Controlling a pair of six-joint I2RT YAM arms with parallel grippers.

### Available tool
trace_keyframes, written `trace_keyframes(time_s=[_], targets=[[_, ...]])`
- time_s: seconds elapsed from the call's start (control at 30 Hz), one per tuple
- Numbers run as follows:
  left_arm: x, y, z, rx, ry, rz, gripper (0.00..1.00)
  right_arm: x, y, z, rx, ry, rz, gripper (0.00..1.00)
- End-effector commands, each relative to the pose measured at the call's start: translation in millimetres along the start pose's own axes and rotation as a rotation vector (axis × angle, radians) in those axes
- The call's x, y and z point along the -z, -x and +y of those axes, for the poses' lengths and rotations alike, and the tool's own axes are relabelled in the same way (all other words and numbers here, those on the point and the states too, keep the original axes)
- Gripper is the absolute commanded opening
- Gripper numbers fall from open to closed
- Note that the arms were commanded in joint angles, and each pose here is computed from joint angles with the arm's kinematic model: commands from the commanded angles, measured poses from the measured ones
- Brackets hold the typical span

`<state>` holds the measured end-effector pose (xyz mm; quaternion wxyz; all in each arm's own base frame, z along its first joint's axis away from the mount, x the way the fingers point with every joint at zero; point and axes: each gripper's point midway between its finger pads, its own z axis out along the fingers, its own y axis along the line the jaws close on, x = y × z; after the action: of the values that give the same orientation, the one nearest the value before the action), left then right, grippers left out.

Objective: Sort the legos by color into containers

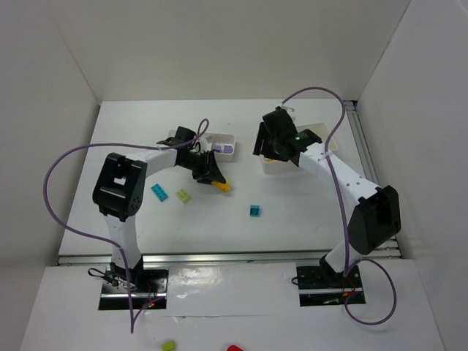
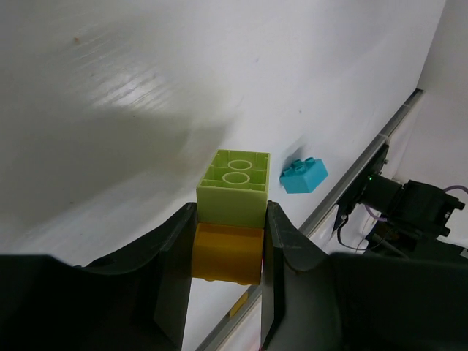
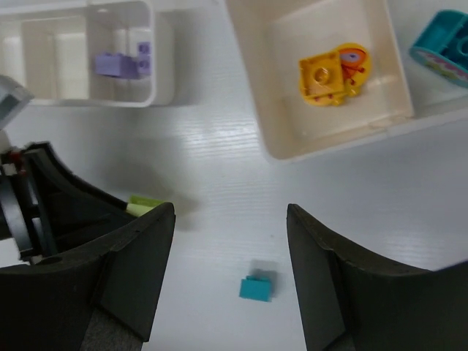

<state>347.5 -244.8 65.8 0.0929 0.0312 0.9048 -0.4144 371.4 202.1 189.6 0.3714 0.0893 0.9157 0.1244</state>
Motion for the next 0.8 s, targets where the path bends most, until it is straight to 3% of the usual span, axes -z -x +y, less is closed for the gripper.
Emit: trace_keyframes(time_s=[0.0, 0.13, 0.23, 0.37, 0.4, 0.5, 0.63, 0.77], targets=[[1.4, 7.5, -2.0, -0.016, -0.003, 0.017, 0.0, 4.8, -14.7, -35.3, 0.053, -0.152, 0.054, 0.7], [0.5, 7.5, -9.6, -0.067, -0.025, 0.038, 0.0, 9.8, -25.2, -48.6, 0.023, -0.178, 0.068, 0.7], [1.9, 1.1, -28.4, -0.115, -0.124, 0.074, 0.0, 16.0, -25.4, -29.2, 0.004, -0.013, 0.068, 0.7], [19.7, -12.3, -72.2, -0.215, -0.403, 0.148, 0.0, 29.3, -34.1, 10.3, 0.023, 0.358, 0.123, 0.7], [21.7, -14.0, -75.4, -0.24, -0.433, 0.152, 0.0, 42.1, -44.7, 28.1, 0.04, 0.507, 0.179, 0.7], [27.2, -22.5, -86.8, -0.278, -0.505, 0.172, 0.0, 57.7, -56.7, 48.8, 0.073, 0.716, 0.217, 0.7], [39.1, -24.6, -102.4, -0.331, -0.595, 0.172, 0.0, 64.0, -73.3, 60.0, 0.126, 0.857, 0.29, 0.71], [48.8, -30.9, -116.6, -0.374, -0.665, 0.182, 0.0, 67.5, -81.8, 63.6, 0.171, 0.924, 0.34, 0.82]])
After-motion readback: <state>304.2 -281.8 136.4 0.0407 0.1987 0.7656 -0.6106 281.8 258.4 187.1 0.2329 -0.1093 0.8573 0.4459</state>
